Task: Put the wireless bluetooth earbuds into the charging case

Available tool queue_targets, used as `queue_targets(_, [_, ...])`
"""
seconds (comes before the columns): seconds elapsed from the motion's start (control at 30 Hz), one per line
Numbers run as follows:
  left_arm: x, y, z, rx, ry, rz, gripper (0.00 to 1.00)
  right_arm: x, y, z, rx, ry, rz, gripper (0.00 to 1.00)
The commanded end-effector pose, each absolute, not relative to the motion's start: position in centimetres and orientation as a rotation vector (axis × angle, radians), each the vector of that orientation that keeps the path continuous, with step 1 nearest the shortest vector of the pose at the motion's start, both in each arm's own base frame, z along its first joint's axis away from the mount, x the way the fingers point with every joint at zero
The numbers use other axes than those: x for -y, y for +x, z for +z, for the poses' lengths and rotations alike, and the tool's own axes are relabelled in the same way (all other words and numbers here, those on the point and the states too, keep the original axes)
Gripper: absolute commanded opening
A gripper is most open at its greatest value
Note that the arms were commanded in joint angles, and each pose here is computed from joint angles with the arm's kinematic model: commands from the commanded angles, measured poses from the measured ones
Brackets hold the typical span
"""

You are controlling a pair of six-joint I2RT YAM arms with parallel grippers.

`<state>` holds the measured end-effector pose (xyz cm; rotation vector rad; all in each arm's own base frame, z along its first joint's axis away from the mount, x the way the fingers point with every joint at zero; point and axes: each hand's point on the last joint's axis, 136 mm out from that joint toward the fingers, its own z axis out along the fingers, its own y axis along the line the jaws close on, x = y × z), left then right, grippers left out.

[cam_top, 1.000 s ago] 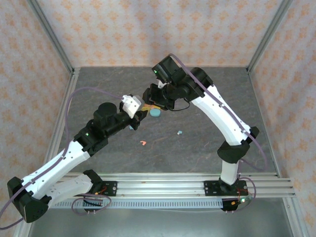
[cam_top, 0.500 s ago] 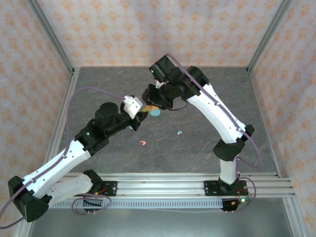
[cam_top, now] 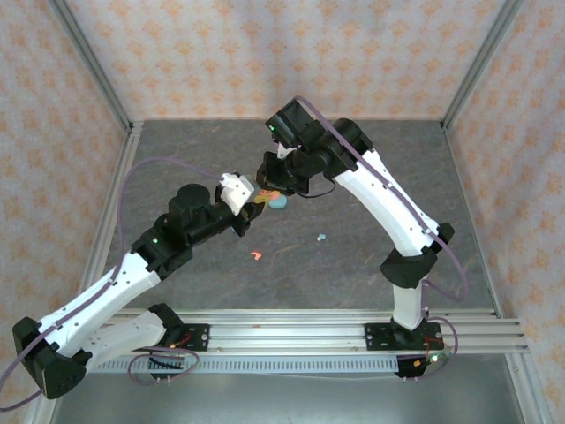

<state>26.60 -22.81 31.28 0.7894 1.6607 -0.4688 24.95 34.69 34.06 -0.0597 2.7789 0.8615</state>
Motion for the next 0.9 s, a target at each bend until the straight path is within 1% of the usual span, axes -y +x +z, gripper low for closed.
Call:
queue_targets(0.0, [22.9,25.7,32.5,-1.602,0.811,-0.474,0.0,-33.3,24.5,34.9,-2.762,-0.056,0.818,0.18])
queue_targets(0.47, [22.7,25.7,32.4,-1.6,0.814,-0.461,0.0,-32.4,24.8,35.2,-2.74,0.035,0.792,0.16])
queue_targets(0.87, [22.2,26.7,32.6,-1.603,0.748,-0.424,0.0,-32.6,25.8,35.8,-2.639,0.167,0.879,0.11])
